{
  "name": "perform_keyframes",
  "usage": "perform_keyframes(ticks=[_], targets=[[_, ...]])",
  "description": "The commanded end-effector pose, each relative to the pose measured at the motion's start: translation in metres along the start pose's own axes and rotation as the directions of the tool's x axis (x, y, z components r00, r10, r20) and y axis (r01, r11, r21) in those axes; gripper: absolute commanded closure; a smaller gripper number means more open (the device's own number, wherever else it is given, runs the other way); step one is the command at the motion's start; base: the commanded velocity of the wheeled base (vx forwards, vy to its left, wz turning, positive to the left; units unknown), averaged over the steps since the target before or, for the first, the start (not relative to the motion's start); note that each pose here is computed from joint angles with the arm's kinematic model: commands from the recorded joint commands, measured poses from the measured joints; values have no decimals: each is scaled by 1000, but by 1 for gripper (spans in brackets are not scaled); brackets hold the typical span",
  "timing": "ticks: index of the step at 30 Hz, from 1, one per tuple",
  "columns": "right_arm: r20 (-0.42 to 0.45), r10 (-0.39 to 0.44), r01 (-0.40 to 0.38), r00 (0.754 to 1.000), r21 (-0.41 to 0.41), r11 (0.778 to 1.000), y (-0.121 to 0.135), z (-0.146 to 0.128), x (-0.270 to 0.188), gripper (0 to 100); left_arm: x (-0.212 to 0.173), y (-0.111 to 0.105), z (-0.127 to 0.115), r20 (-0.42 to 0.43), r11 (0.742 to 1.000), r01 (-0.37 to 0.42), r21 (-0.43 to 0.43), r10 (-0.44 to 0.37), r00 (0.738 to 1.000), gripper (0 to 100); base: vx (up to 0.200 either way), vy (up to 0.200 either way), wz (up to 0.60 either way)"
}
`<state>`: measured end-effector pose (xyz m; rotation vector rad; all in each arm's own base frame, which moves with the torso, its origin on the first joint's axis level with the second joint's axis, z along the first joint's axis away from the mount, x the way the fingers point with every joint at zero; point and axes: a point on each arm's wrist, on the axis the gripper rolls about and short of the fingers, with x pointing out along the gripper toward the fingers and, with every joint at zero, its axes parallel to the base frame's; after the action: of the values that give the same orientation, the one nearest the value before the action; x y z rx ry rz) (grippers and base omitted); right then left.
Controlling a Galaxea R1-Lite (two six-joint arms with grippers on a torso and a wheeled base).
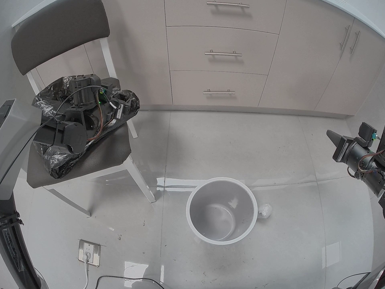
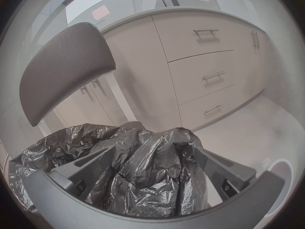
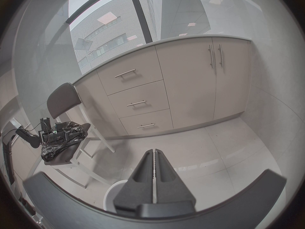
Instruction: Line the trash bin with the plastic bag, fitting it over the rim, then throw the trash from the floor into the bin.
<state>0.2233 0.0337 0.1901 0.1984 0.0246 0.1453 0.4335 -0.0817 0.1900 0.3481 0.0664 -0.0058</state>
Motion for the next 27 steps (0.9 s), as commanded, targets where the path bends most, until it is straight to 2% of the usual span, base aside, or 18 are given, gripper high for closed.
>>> perform_keyframes(ticks=[1, 14, 27], targets=[[-1, 0, 0, 1000, 0, 1000, 0, 0, 0, 100, -2, 2, -1, -8, 1000, -3, 4, 3, 1000, 0, 0, 0, 0], [-2, 0, 0, 1000, 0, 1000, 0, -1, 0, 100, 11, 24, -5, -36, 998, -49, 30, 50, 998, 0, 0, 0, 0], [-2, 0, 0, 1000, 0, 1000, 0, -1, 0, 100, 24, 20, -8, -28, 998, -55, 29, 56, 998, 0, 0, 0, 0]])
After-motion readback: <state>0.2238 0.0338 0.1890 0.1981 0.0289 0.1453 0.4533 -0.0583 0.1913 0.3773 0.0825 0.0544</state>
